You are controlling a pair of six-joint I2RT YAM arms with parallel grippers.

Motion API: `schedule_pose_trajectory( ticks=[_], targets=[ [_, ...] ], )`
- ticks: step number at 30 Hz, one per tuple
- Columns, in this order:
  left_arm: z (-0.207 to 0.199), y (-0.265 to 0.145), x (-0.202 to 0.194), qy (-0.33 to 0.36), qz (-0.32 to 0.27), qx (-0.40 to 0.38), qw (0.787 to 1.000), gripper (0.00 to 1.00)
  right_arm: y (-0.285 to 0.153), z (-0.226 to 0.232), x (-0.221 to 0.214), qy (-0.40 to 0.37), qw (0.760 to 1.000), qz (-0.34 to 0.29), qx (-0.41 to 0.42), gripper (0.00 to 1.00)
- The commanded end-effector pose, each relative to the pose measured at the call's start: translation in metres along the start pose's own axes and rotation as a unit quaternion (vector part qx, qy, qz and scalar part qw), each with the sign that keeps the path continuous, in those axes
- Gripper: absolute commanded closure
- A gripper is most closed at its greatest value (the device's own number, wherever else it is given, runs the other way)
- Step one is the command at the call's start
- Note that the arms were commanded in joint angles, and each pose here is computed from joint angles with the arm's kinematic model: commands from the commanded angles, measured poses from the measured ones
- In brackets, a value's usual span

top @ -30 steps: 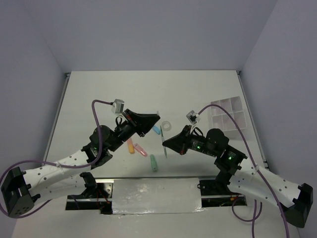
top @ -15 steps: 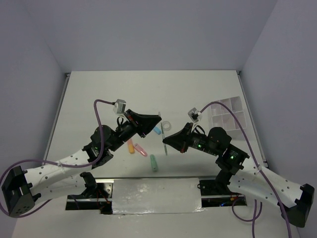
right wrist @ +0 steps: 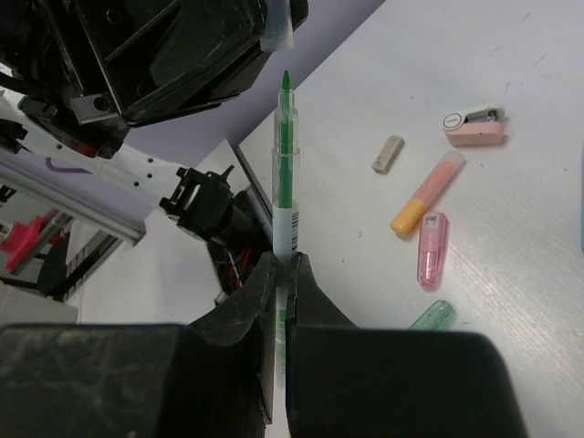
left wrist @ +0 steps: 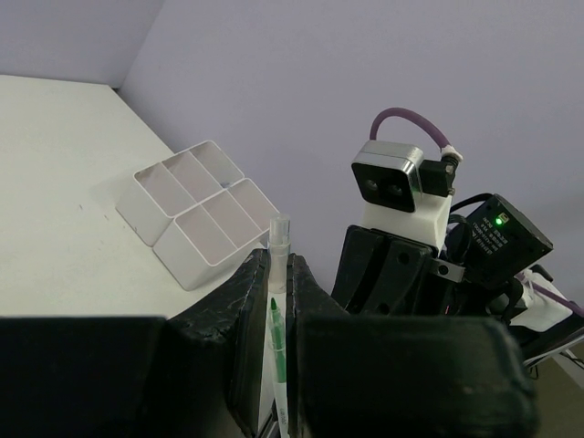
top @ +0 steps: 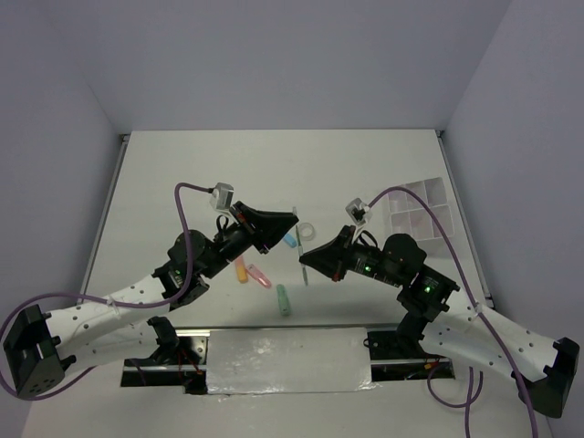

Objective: Sort the stationery into containers
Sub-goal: Close the pen cap on the pen.

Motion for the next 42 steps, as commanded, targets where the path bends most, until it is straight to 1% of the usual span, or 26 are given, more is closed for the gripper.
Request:
schedule_pose_trajectory(
  ticks=[1,16,32,42],
  targets=[
    [-0.0134,0.0029,0.0093,0.004,-0.015,-0.034,0.999,0.95,-0.0001,0.0109,0.0237,-0.014,0.999,-0.034,0.011,1.0],
    [-0.0101,0.0015,0.0057,0.001,-0.009,-0.03,1.0,0.95,0.0012,0.0068,0.0251,-0.009,0.999,-0.034,-0.01,1.0],
    [-0.0075,0.0042,0.003,-0.001,-0.007,-0.028,1.0,0.95,-0.0005,0.0106,0.0306,-0.013,0.999,-0.041,-0.002,1.0],
    [-0.0064,0.002,0.0078,0.003,-0.022,-0.018,1.0,0.95,-0.0002,0.0116,0.027,-0.011,0.999,-0.034,0.006,1.0]
  ],
)
Point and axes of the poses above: each gripper's point midway between its finger pads, its own y axis out along the fingers, its own z axis along the line the jaws close on, x = y × z, the point moved 7 cm from there along -y, back along the fingers, and after that the axes turned 11 degrees about -y, right-handed, at the moved point
